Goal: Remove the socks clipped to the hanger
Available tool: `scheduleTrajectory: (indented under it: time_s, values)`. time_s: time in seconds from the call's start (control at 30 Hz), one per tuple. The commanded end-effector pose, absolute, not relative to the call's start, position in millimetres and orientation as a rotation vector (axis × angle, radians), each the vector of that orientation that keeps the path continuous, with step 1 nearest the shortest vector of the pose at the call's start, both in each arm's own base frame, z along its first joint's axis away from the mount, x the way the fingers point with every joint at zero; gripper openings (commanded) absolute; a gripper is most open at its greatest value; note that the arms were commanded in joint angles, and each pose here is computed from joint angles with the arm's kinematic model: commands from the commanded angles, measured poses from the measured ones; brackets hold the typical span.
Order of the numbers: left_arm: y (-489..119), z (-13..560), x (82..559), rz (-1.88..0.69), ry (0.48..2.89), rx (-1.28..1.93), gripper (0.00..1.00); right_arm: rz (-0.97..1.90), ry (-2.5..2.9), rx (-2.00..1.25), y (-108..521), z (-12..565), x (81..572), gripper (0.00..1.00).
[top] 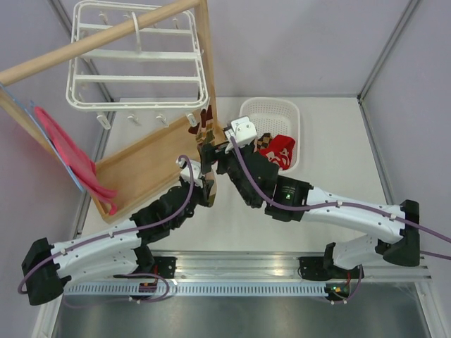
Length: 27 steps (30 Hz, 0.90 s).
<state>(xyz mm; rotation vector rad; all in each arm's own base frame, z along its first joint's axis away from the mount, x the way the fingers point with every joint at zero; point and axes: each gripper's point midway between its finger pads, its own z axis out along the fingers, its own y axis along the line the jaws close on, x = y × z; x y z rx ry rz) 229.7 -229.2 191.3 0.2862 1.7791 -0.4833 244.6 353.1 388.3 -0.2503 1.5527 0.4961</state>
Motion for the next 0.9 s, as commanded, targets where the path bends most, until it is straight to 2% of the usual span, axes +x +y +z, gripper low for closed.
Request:
scheduleTrajectory:
  time_s: [0.0,0.47,0.87]
  values:
    - [-235.4,212.8,223.8,-0.557,1.754,0.284,0.02,0.438,1.479,-0.206,350.3,423.4,251.8,0.92]
    - [-230.5,222.9,213.9,-0.607,1.735,0.291,0.02,0.312,1.493,-0.223,382.3,416.4,272.4,0.93]
    - [-218.8,234.5,207.7,-0.625,1.703,0.274,0.02,0.274,1.507,-0.198,379.8,408.9,304.4,0.95]
